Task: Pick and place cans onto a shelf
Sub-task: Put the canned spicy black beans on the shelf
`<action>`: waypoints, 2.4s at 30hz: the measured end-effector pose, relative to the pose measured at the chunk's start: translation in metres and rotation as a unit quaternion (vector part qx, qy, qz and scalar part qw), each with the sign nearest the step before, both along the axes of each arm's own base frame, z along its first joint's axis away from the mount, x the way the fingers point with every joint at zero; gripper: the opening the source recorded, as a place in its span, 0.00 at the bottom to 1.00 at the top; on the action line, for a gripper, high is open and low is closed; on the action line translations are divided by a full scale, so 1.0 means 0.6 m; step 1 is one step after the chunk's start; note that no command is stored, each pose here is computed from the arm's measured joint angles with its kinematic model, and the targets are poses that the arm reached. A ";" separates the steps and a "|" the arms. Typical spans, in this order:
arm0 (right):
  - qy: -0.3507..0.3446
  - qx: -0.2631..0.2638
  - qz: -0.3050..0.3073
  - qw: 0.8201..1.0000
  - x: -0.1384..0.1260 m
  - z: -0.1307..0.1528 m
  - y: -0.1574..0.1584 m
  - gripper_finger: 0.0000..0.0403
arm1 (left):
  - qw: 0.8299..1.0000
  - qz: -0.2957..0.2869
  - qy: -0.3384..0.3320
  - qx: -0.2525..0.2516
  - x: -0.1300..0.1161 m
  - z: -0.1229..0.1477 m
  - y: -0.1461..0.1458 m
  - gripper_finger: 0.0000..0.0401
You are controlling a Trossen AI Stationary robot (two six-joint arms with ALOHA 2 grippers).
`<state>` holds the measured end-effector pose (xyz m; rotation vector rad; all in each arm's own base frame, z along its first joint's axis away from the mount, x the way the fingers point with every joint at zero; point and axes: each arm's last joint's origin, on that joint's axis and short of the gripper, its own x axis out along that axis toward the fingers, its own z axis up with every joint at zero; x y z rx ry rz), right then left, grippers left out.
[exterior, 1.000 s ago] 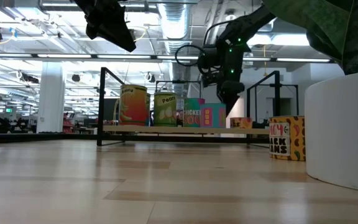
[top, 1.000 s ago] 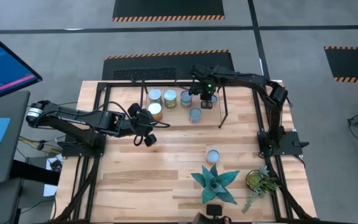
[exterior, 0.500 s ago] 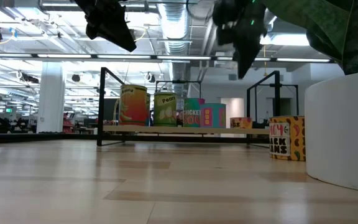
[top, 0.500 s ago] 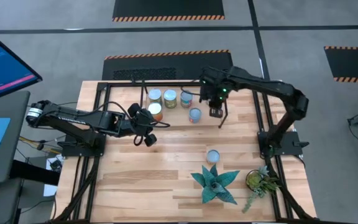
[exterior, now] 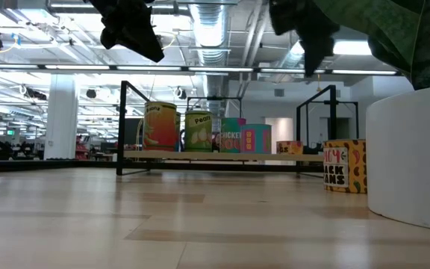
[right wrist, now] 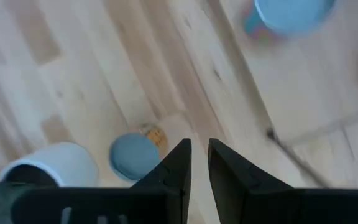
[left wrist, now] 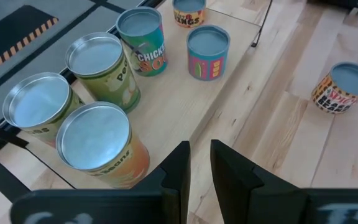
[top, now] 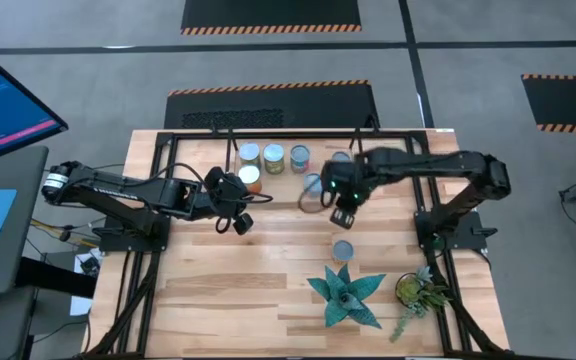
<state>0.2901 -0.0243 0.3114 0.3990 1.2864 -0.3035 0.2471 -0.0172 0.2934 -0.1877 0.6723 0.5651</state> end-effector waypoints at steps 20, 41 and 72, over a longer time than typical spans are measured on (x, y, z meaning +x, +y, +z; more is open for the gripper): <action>-0.060 0.099 -0.266 0.957 -0.108 -0.119 0.115 0.20 | 1.000 -0.001 0.004 -0.001 -0.001 -0.001 0.000 0.13; -0.069 0.120 -0.260 0.956 -0.115 -0.189 0.126 0.50 | 1.000 -0.002 0.004 -0.001 -0.001 -0.001 0.000 0.13; -0.112 0.091 -0.236 0.961 -0.082 -0.201 0.135 0.02 | 1.000 -0.005 0.003 0.002 0.000 0.000 0.000 0.13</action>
